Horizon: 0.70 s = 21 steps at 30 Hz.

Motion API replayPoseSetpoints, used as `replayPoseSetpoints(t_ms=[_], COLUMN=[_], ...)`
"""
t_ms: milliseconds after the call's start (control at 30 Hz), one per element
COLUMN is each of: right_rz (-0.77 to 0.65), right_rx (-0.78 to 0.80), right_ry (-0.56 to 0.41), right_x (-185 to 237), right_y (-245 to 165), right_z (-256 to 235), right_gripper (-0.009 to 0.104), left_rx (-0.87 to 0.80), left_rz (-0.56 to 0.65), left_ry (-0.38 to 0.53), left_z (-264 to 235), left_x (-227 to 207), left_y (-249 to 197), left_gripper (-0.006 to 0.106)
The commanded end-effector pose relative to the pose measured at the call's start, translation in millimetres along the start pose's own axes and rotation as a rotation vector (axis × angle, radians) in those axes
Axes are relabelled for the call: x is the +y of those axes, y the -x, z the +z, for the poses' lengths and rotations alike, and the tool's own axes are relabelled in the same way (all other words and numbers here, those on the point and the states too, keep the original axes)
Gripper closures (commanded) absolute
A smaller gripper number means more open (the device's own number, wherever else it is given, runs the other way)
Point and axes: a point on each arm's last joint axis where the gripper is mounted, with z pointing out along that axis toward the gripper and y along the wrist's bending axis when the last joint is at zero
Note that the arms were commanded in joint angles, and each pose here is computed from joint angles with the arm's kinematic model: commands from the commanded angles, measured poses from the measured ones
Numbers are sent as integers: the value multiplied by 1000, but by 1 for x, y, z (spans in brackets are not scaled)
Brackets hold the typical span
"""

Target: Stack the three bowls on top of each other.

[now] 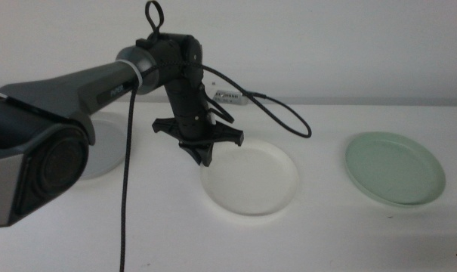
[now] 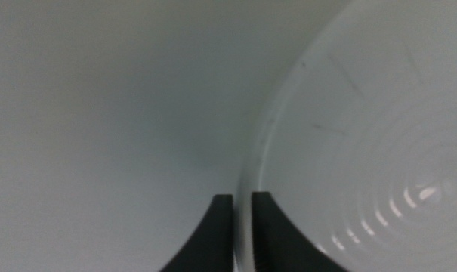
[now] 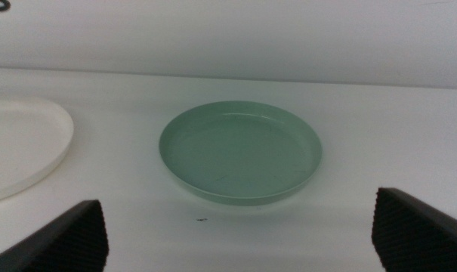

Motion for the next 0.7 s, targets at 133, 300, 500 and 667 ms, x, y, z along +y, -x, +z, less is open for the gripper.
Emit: replayPoseSetpoints(t_ms=[133, 300, 500, 667], right_rz=[-7, -7, -7, -7], right_rx=[-4, -4, -4, -4], right_ry=[-12, -12, -12, -12], right_x=[0, 0, 0, 0], right_y=[-12, -12, -12, -12], right_z=[2, 2, 2, 2], right_gripper=[2, 2, 2, 2], left_rx=[20, -25, -205, -206], left_rz=[15, 58, -50, -209], left_ry=[40, 160, 310, 320], left_z=[2, -42, -126, -142], left_x=[6, 12, 52, 130], left_y=[0, 0, -12, -23], left_gripper=[54, 17, 7, 7])
